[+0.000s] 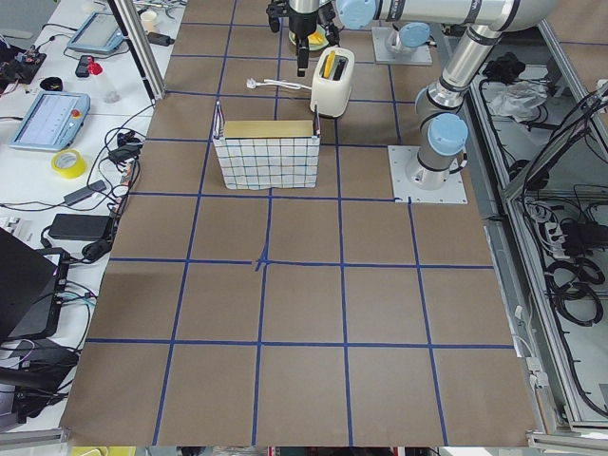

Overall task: Press toaster with right arm
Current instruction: 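Press the toaster lever down with the right gripper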

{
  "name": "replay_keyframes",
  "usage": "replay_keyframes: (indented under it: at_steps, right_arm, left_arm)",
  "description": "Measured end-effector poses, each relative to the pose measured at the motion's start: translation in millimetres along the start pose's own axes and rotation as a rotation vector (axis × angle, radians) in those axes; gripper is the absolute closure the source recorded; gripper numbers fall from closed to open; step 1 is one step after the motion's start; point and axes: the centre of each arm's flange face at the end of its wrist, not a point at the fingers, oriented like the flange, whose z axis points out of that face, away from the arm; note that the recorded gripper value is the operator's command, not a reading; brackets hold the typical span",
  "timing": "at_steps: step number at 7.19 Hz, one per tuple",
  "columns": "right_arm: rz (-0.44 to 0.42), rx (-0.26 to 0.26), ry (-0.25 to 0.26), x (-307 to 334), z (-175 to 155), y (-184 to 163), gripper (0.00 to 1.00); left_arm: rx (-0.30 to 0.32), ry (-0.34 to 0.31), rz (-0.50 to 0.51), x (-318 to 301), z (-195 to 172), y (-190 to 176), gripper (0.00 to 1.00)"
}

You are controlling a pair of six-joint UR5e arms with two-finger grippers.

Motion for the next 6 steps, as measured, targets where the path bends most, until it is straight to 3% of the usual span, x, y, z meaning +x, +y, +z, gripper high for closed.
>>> replay_keyframes:
  at_steps: [6]
  right_arm:
    - [-0.003, 0.002, 0.003, 11, 25, -12, 1.0]
  left_arm:
    - [0.0, 0.0, 0.0, 0, 0, 0, 0.0]
